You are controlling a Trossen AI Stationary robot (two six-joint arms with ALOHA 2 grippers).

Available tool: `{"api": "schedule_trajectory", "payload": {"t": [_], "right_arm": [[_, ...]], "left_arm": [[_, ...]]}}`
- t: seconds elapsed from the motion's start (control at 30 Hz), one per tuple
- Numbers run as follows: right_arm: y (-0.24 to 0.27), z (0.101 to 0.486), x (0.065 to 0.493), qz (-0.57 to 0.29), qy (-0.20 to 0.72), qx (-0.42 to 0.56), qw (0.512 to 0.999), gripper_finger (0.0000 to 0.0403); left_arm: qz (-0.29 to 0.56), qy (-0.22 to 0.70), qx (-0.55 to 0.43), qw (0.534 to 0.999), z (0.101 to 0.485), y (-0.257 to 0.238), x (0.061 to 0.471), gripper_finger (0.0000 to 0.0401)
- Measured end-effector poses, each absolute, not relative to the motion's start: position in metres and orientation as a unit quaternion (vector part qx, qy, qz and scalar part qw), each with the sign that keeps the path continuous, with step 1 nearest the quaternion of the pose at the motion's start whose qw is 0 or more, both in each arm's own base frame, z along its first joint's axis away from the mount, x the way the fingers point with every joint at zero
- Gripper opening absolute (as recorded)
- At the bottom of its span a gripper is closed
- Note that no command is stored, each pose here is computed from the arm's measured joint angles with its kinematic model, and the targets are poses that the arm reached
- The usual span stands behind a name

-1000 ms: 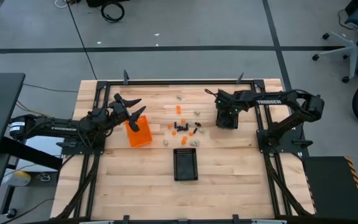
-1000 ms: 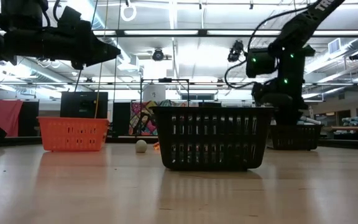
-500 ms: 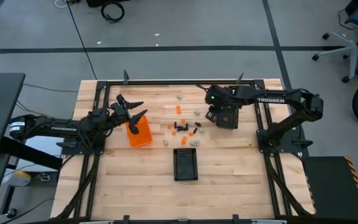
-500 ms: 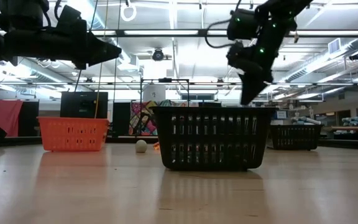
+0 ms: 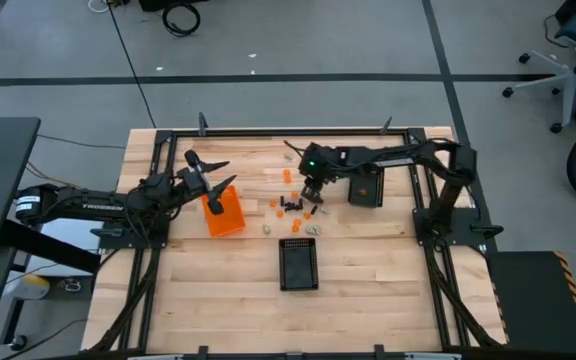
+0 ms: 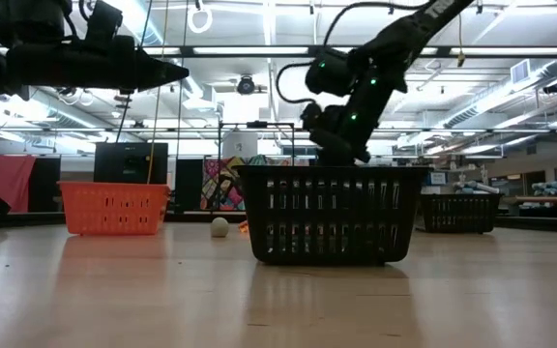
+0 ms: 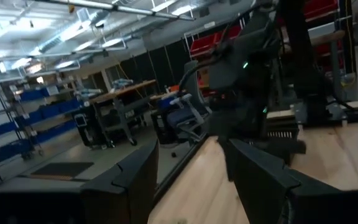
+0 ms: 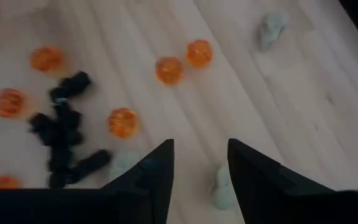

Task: Sort Halloween decoration
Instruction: Put the white skull toy into the bottom black bin

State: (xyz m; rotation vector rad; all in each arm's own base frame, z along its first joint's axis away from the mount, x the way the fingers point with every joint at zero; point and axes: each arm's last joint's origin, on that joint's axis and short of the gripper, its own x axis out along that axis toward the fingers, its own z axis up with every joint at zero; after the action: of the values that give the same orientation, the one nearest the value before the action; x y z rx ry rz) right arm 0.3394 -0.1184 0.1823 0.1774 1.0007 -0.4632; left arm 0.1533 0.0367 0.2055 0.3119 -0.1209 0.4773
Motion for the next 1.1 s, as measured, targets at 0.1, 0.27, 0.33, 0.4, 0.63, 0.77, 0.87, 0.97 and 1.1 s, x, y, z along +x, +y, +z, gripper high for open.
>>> {"api": "schedule_trajectory", "payload": {"t": [0.1, 0.27, 0.33, 0.4, 0.63, 0.77, 0.87, 0.97, 1.1], "right_arm": [[-0.127, 0.178, 0.345, -0.221, 0.5, 0.081, 0.833, 0.0153], [-0.14, 0.17, 0.344, -0.223, 0.543, 0.087, 0.805, 0.0166], [-0.143, 0.167, 0.342, -0.22, 0.554, 0.097, 0.797, 0.0176], [-0.147, 0.164, 0.339, -0.22, 0.56, 0.106, 0.792, 0.0187], [-0.153, 0.162, 0.333, -0.195, 0.566, 0.154, 0.786, 0.0211], [-0.156, 0.156, 0.334, -0.194, 0.566, 0.158, 0.786, 0.021], [-0.157, 0.146, 0.334, -0.189, 0.57, 0.161, 0.783, 0.0203], [-0.157, 0.142, 0.335, -0.188, 0.573, 0.163, 0.781, 0.0195], [-0.157, 0.14, 0.336, -0.185, 0.575, 0.164, 0.78, 0.0182]], "left_arm": [[0.235, -0.058, 0.154, 0.958, 0.205, 0.037, 0.153, 0.0203], [0.235, -0.06, 0.151, 0.958, 0.205, 0.037, 0.153, 0.0203], [0.234, -0.06, 0.146, 0.959, 0.205, 0.037, 0.153, 0.0203], [0.234, -0.059, 0.143, 0.96, 0.205, 0.037, 0.153, 0.0203], [0.232, -0.055, 0.133, 0.962, 0.204, 0.037, 0.154, 0.0203], [0.232, -0.054, 0.13, 0.962, 0.203, 0.037, 0.154, 0.0203], [0.232, -0.055, 0.129, 0.963, 0.203, 0.037, 0.154, 0.0203], [0.231, -0.054, 0.129, 0.963, 0.203, 0.037, 0.154, 0.0203], [0.232, -0.053, 0.128, 0.963, 0.203, 0.037, 0.154, 0.0203]]}}
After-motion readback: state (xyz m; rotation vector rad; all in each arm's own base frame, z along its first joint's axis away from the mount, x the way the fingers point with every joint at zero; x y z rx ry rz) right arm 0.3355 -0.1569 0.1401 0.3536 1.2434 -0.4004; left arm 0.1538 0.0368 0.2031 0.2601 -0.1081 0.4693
